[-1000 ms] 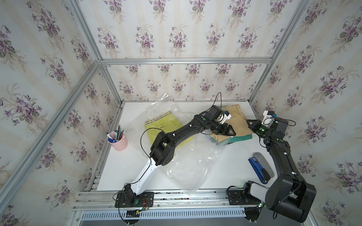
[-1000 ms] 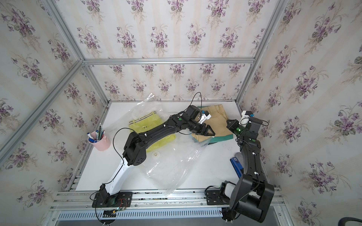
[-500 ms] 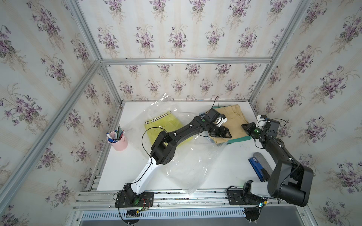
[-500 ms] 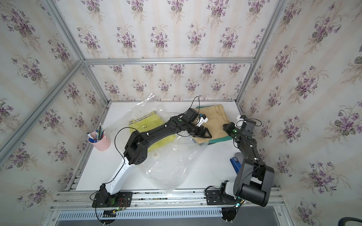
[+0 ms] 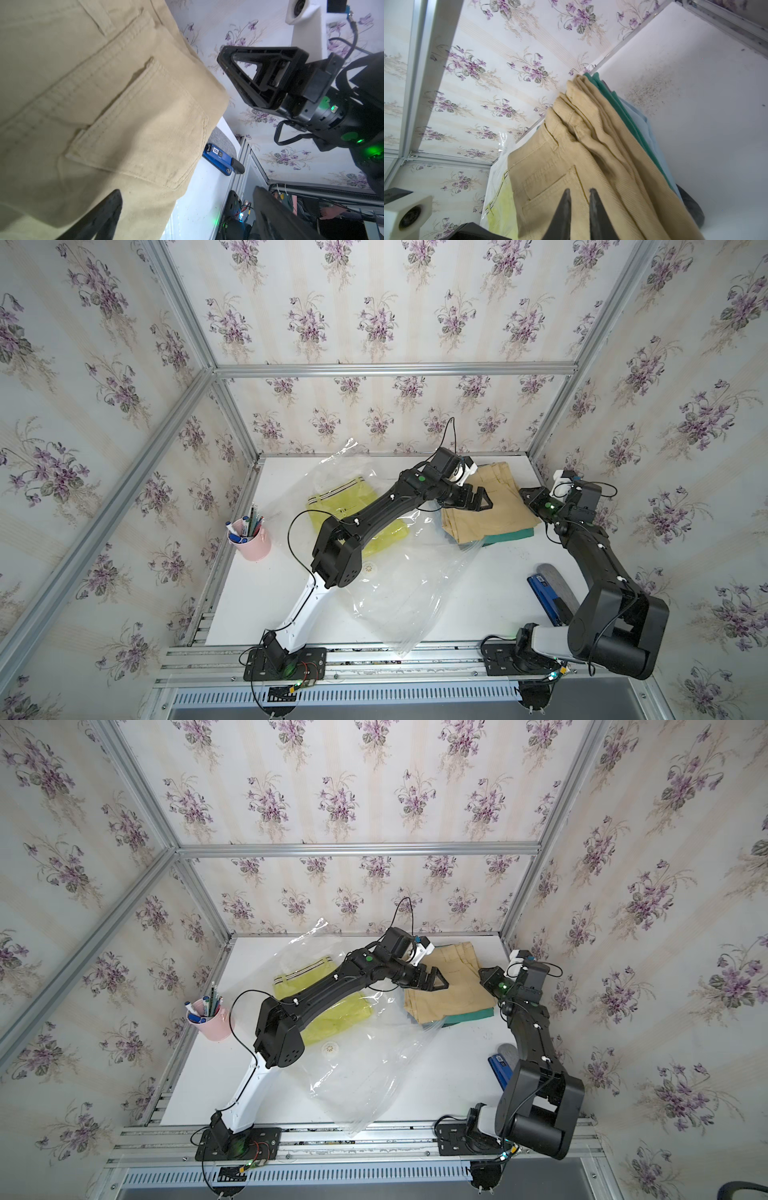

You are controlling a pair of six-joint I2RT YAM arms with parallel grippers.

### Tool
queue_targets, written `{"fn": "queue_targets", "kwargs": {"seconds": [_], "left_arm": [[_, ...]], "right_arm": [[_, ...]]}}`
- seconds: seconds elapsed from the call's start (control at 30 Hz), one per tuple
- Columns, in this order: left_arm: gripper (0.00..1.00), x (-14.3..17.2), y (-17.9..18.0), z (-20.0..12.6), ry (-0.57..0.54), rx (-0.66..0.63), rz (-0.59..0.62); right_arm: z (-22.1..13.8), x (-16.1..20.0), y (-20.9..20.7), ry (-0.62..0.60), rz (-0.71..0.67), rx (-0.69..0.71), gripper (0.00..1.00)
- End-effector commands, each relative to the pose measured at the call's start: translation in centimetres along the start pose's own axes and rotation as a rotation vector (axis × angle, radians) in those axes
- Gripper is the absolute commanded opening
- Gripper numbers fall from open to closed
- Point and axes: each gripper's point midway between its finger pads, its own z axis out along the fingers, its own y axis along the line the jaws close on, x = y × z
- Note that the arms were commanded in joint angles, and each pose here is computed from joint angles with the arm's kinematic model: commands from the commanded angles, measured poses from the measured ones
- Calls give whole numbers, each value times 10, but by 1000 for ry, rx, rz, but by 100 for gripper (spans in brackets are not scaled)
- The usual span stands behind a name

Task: Take the trousers out of the vacuum bag
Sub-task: Adjust the vacuum bag at the center of the board.

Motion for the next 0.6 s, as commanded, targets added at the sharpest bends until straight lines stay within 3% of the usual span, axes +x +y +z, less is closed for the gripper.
{"fn": "queue_targets", "kwargs": {"seconds": [0.0, 0.33, 0.57], "left_arm": [[100, -19, 2, 8, -57, 34, 20], [100, -20, 42, 48, -88, 33, -37], [100, -10, 58, 56, -64, 17, -57]], "right_arm": [[7, -8, 16, -1, -52, -38, 20], [71, -15, 39, 80, -133, -89, 19], [118, 2, -5, 156, -69, -10, 13]]}}
